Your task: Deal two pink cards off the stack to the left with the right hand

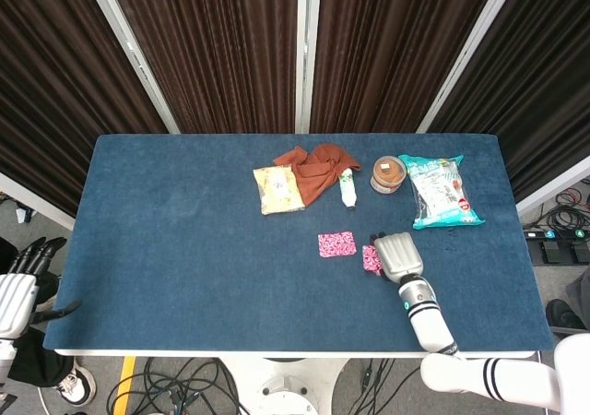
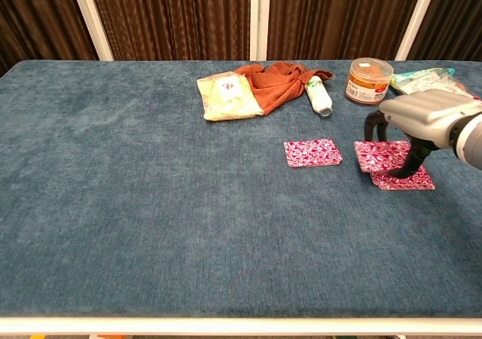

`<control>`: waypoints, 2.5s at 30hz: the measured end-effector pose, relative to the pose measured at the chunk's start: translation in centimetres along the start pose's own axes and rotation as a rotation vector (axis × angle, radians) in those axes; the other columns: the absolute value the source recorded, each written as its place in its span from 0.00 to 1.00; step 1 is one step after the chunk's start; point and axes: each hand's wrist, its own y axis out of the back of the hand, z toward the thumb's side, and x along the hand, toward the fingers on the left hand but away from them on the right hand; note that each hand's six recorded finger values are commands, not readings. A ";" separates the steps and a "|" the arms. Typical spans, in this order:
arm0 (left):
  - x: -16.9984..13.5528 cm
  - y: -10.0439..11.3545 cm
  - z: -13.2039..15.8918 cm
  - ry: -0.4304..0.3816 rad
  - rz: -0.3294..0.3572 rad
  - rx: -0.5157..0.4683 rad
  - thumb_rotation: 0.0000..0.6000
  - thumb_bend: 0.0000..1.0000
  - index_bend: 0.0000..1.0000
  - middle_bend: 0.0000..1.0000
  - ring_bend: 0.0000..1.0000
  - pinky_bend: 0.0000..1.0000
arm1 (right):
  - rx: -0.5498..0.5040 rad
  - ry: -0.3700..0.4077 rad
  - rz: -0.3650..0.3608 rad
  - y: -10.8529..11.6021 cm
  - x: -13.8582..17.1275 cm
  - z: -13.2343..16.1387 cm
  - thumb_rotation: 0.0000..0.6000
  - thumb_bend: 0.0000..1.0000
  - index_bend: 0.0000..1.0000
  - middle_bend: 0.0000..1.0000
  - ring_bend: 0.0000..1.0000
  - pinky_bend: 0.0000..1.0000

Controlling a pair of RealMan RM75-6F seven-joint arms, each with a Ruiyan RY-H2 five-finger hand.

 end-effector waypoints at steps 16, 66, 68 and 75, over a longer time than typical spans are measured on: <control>-0.1 1.5 0.0 0.003 0.044 -0.004 1.00 0.02 0.09 0.10 0.00 0.13 | 0.067 0.198 0.009 -0.1 1.8 8.7 1.00 0.19 0.49 0.44 0.78 0.87; -0.1 1.1 -0.5 0.015 0.034 0.002 1.00 0.02 0.09 0.10 0.00 0.13 | -0.007 0.190 -0.006 1.2 3.1 5.6 1.00 0.09 0.23 0.22 0.77 0.87; -0.1 1.0 -0.5 0.015 0.033 0.002 1.00 0.02 0.09 0.10 0.00 0.13 | -0.023 0.164 -0.029 1.9 3.4 4.1 1.00 0.08 0.23 0.22 0.77 0.87; 0.0 0.9 -0.4 0.013 0.025 0.011 1.00 0.02 0.09 0.10 0.00 0.13 | -0.131 0.044 -0.160 3.9 5.4 -2.5 1.00 0.10 0.26 0.27 0.77 0.87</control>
